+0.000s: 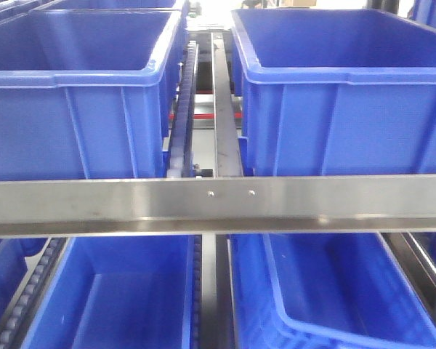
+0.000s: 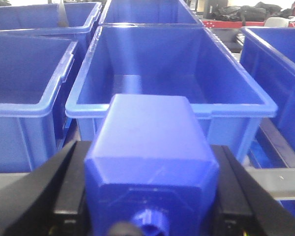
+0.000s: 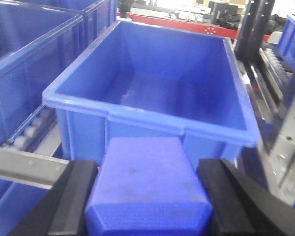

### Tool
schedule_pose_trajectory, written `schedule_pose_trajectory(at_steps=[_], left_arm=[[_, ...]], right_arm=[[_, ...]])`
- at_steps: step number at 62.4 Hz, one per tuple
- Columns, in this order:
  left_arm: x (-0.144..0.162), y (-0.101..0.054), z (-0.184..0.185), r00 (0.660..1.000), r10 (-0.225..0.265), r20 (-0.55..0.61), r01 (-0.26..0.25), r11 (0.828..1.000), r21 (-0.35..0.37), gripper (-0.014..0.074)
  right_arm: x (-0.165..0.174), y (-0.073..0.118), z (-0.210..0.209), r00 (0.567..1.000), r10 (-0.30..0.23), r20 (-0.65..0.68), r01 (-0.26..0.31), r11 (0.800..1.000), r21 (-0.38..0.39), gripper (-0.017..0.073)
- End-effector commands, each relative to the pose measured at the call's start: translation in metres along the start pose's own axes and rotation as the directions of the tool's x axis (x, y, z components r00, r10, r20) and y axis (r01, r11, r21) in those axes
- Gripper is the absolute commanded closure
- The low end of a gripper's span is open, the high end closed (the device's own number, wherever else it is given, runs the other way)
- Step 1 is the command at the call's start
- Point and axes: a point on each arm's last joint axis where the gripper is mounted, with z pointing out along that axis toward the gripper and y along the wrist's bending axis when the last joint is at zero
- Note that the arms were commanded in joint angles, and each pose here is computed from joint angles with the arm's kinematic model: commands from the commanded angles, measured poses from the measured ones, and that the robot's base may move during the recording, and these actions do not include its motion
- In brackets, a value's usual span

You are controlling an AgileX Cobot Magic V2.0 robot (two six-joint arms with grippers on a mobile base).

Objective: Pick and sort blue part to right shelf
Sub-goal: 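Approach the shelf and bring both held parts above the blue bins, then lower both held blue parts into the bins below each gripper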

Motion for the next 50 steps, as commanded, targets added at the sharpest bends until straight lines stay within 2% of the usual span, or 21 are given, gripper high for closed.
schedule_pose_trajectory(at_steps=[1,50], left_arm=[[-0.0158,-0.0007,-0.0021,0.995,-0.001,0.101,0.001,1.0,0.002,0.0237],[-0.0157,-0.0007,-0.0013,0.995,-0.001,0.096,0.001,1.0,0.002,0.0237]], right_arm=[[-0.0176,-0.0014,-0.0016,0.993,-0.014,0.115,0.013,1.0,0.013,0.0216],[-0.0166,-0.0013,-0.0005,0.994,-0.014,0.107,0.013,1.0,0.012,0.0216]])
